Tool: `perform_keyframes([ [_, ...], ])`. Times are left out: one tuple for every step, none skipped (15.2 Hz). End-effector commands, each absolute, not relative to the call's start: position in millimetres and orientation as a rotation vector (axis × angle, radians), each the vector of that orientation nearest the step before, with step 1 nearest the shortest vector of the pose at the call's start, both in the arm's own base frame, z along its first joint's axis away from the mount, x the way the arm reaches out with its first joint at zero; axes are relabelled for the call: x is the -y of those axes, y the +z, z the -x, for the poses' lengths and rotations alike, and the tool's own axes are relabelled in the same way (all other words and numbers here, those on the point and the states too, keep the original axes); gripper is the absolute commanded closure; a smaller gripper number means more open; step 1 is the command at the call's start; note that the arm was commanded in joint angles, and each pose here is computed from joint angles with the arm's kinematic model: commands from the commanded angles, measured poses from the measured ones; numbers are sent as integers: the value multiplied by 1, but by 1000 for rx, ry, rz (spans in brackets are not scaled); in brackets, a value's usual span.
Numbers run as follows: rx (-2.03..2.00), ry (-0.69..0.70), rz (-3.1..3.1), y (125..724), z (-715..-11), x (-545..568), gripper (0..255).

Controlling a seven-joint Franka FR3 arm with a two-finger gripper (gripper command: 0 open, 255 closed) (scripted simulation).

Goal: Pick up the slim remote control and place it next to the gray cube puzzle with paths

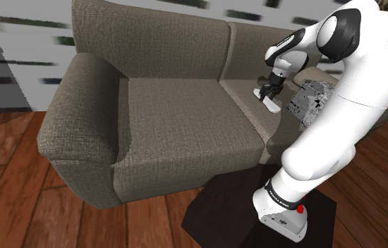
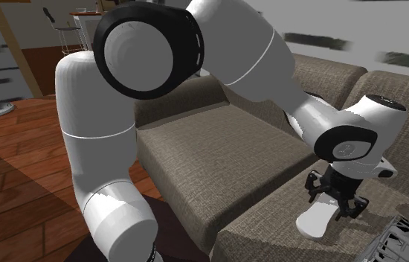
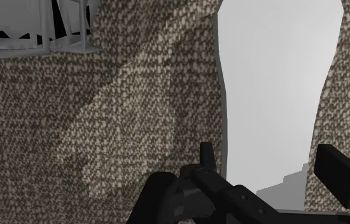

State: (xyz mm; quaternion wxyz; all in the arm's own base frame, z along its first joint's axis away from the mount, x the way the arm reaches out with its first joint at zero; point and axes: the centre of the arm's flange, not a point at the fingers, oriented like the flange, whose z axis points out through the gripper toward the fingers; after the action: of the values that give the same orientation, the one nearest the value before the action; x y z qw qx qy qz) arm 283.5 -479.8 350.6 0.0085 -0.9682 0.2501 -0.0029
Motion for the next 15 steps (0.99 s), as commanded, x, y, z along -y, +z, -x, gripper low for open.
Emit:
perform_keyframes([
  [-782, -10, 3026, 351, -283, 480, 255],
  [-782, -10, 3026, 351, -283, 480, 255],
  [-781, -10, 3026, 351, -283, 480, 0],
  [-782, -10, 3026, 351, -284, 480, 0],
  [-782, -10, 3026, 351, -284, 480, 0],
  [-782, -10, 3026, 351, -284, 480, 0],
  [-782, -10, 3026, 351, -284, 480, 0],
  [-782, -10, 3026, 351, -284, 480, 0],
  [-782, -10, 3026, 364, -283, 480, 0],
  [-782, -10, 3026, 377, -283, 480, 0],
  [-781, -10, 3026, 390, -283, 480, 0],
  [-782, -10, 3026, 401, -283, 481, 0],
  [-782, -10, 3026, 401, -283, 481, 0],
  [-782, -10, 3026, 401, -283, 481, 0],
  [-782, -10, 3026, 401, -283, 481, 0],
])
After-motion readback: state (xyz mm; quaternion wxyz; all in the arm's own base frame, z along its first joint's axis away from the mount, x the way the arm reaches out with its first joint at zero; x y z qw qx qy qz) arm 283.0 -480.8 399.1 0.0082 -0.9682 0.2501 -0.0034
